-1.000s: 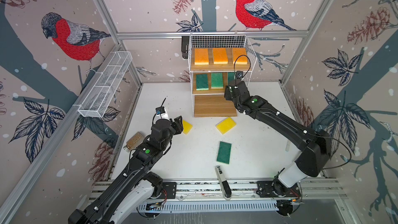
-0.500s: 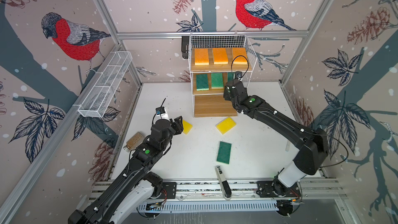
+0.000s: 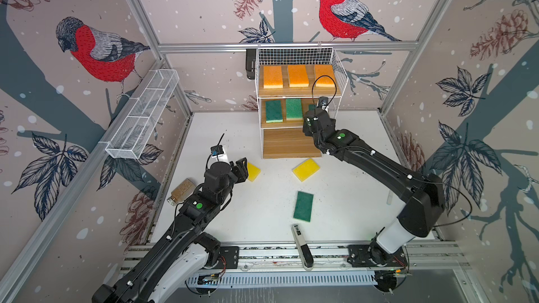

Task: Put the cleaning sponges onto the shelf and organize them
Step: 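Lower the dark green sponge onto the middle shelf beside the bright green sponge, then open the right gripper to release the dark green sponge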

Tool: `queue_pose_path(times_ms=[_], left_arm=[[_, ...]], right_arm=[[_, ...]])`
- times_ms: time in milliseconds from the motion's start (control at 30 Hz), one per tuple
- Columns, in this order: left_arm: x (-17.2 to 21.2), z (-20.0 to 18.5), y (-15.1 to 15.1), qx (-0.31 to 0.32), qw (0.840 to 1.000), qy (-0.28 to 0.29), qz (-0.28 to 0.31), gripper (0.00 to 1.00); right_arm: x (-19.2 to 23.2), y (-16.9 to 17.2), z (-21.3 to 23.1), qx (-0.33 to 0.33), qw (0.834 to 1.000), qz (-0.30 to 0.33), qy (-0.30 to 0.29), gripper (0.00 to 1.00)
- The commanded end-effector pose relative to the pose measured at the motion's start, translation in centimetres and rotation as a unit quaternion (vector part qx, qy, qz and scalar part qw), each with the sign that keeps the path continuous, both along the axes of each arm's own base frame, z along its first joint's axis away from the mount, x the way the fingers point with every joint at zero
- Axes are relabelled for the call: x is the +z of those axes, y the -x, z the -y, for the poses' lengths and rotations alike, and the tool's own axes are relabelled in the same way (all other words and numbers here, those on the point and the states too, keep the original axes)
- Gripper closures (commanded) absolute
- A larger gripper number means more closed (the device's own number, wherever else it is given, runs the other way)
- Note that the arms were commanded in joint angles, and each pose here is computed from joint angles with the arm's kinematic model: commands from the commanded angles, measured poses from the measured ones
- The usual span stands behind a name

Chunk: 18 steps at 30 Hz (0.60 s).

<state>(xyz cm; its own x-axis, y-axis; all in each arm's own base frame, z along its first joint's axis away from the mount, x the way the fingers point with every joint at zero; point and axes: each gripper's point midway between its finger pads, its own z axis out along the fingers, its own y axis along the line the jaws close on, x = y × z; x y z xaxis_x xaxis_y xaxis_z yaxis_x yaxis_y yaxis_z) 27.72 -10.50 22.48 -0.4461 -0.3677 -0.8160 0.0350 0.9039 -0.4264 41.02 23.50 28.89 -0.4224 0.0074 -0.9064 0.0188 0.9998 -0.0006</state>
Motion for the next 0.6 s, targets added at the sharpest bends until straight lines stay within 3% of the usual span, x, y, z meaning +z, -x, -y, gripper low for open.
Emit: queue_pose_path(times_ms=[0, 567], left_arm=[[1.0, 0.1, -0.2, 0.002, 1.0, 0.016, 0.017, 0.39], [1.8, -0.2, 0.7, 0.003, 0.999, 0.029, 0.02, 0.39]], right_arm=[[1.4, 0.2, 0.5, -0.012, 1.0, 0.019, 0.005, 0.23], [3.9, 3.6, 0.7, 0.012, 0.999, 0.035, -0.023, 0.18]])
